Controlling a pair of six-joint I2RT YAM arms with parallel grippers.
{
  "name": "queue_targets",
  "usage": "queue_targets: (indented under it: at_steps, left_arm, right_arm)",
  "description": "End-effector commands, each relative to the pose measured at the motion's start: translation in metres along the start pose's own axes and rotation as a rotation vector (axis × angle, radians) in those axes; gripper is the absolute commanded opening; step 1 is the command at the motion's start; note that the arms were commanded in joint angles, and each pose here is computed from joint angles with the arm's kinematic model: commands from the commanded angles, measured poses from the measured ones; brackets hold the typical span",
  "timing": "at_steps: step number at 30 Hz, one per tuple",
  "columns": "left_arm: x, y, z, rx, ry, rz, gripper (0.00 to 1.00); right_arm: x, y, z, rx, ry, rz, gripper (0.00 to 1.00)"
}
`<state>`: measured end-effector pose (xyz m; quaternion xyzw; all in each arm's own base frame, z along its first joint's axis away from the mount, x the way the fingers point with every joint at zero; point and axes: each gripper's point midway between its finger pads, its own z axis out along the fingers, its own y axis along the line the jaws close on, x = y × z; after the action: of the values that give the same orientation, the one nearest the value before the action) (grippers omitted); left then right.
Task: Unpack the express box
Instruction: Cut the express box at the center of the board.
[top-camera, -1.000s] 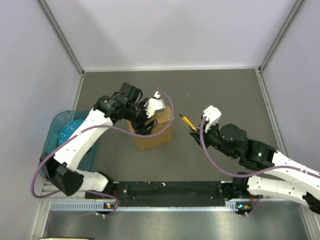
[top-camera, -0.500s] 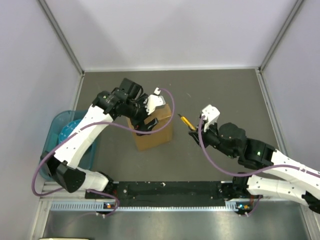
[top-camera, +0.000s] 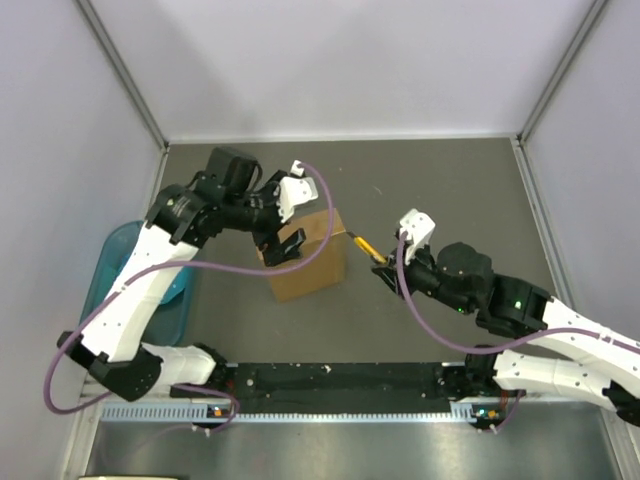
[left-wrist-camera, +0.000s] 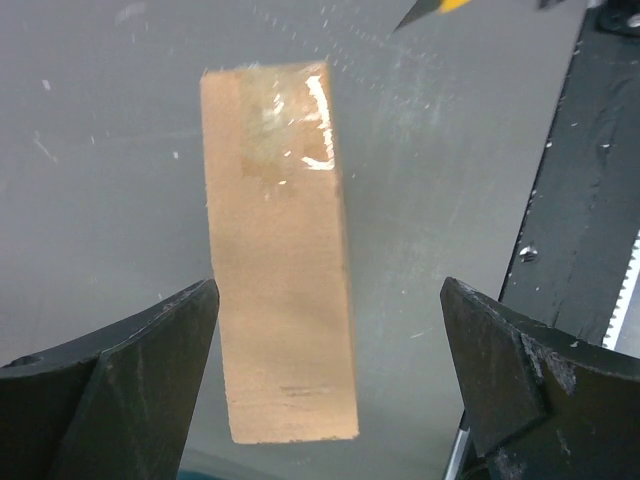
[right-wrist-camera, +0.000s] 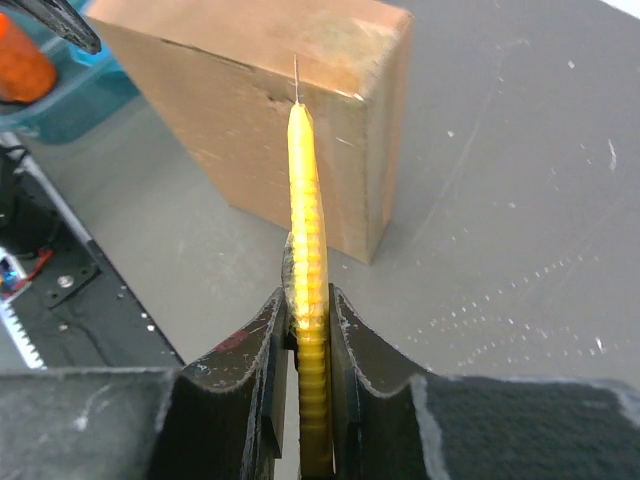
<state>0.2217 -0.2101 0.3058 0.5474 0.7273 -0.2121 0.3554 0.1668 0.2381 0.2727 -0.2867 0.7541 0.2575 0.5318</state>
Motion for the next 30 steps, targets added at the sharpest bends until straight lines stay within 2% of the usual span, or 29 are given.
queue_targets:
  at_steps: [1, 2, 5, 9, 11, 14, 21, 22, 23, 25, 26, 27, 29, 30]
  left_arm:
    - [-0.054, -0.043, -0.051, 0.111, -0.264, 0.219, 0.99]
    - [-0.063, -0.049, -0.059, 0.124, -0.306, 0.273, 0.99]
    - [-0.083, -0.071, -0.072, 0.216, -0.398, 0.317, 0.99]
    - [-0.094, -0.095, -0.069, 0.371, -0.398, 0.288, 0.99]
    - [-0.097, -0.108, -0.073, 0.447, -0.418, 0.272, 0.95]
    - [-0.095, -0.115, -0.070, 0.479, -0.413, 0.269, 0.84]
    - [-0.095, -0.113, -0.064, 0.478, -0.402, 0.283, 0.79]
    - [-0.094, -0.113, -0.064, 0.476, -0.401, 0.283, 0.76]
    - [-0.094, -0.112, -0.063, 0.473, -0.401, 0.289, 0.62]
    - [-0.095, -0.110, -0.062, 0.458, -0.398, 0.296, 0.43]
    - [-0.095, -0.109, -0.061, 0.455, -0.398, 0.295, 0.23]
    - [-0.096, -0.108, -0.061, 0.447, -0.398, 0.294, 0.14]
    - [-0.097, -0.105, -0.060, 0.435, -0.395, 0.293, 0.05]
    - [-0.096, -0.106, -0.059, 0.436, -0.393, 0.292, 0.04]
  right_arm:
    - [-0.054, 0.031, -0.016, -0.174, -0.124, -0.002, 0.00]
    - [-0.056, 0.038, -0.014, -0.207, -0.117, -0.019, 0.00]
    - [-0.075, 0.062, -0.022, -0.337, -0.133, -0.040, 0.00]
    - [-0.087, 0.080, -0.019, -0.419, -0.124, -0.065, 0.00]
    - [-0.095, 0.084, -0.021, -0.434, -0.132, -0.076, 0.00]
    - [-0.102, 0.091, -0.022, -0.466, -0.133, -0.091, 0.00]
    - [-0.105, 0.104, -0.020, -0.528, -0.093, -0.115, 0.00]
    - [-0.105, 0.105, -0.019, -0.530, -0.089, -0.122, 0.00]
    - [-0.104, 0.105, -0.018, -0.531, -0.083, -0.124, 0.00]
    - [-0.104, 0.107, -0.018, -0.542, -0.075, -0.134, 0.00]
    - [-0.102, 0.108, -0.016, -0.545, -0.063, -0.134, 0.00]
    - [-0.100, 0.108, -0.015, -0.548, -0.047, -0.137, 0.00]
    - [-0.099, 0.110, -0.014, -0.555, -0.041, -0.144, 0.00]
    - [-0.101, 0.110, -0.015, -0.555, -0.046, -0.147, 0.00]
